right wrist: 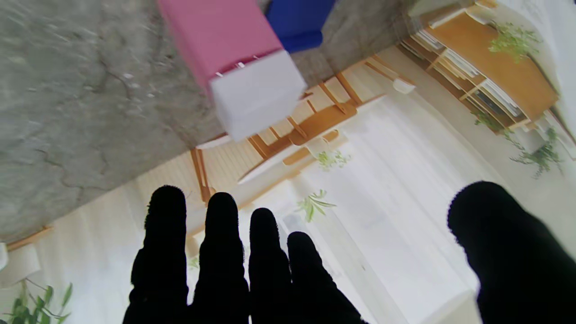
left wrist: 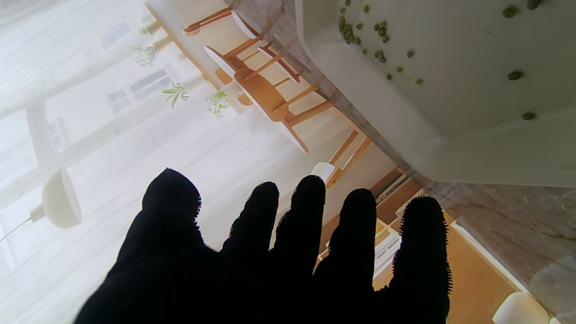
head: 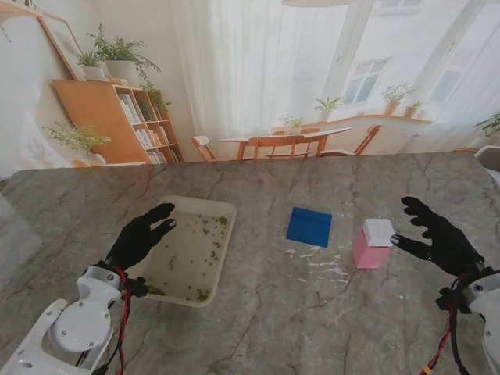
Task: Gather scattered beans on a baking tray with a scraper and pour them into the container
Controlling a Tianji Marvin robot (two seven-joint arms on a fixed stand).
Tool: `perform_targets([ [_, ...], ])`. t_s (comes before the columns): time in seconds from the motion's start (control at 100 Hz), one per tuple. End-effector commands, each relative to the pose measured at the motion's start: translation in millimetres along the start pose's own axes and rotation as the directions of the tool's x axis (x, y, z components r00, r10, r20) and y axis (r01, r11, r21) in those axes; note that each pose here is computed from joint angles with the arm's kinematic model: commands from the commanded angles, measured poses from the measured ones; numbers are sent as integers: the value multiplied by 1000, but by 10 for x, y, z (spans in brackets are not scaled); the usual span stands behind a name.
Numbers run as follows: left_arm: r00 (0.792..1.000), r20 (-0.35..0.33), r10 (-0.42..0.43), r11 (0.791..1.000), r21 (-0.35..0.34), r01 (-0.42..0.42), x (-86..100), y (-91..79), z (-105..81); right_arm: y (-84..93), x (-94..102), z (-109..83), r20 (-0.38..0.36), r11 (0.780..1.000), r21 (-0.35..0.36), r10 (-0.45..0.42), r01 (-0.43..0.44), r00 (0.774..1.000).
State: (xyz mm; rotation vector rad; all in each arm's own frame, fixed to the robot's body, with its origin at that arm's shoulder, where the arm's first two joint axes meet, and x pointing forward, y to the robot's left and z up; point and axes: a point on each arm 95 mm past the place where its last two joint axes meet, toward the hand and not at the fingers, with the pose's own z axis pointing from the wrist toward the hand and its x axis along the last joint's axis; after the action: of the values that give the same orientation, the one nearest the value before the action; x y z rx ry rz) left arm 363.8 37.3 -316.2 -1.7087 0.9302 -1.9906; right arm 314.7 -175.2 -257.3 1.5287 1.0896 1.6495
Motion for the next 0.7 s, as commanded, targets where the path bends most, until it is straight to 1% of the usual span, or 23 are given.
perform_targets([
  [0.0, 1000, 5, -7, 1000, -8, 8, -1, 32, 0, -60, -160, -29, 34, 999, 44, -17, 16, 999],
  [0.09, 1000, 6, -8, 1000, -10, 8, 0, 37, 3, -102, -263, -22, 54, 997, 80, -4, 0, 999],
  [0.21, 1000, 8, -9, 1000, -10, 9, 1, 40, 3, -165, -404, 1, 81, 991, 133, -9, -2, 997],
  [0.4, 1000, 10, -14, 1000, -13, 14, 3, 47, 7, -275, -584, 75, 116, 981, 190, -1, -22, 993],
  [0.53, 1000, 12, -20, 1000, -21, 21, 11, 57, 24, -351, -684, 135, 128, 976, 218, -1, -27, 992],
  [0.69, 1000, 9, -20, 999, -36, 21, 39, 78, 47, -484, -770, 236, 132, 970, 242, 8, -40, 991],
])
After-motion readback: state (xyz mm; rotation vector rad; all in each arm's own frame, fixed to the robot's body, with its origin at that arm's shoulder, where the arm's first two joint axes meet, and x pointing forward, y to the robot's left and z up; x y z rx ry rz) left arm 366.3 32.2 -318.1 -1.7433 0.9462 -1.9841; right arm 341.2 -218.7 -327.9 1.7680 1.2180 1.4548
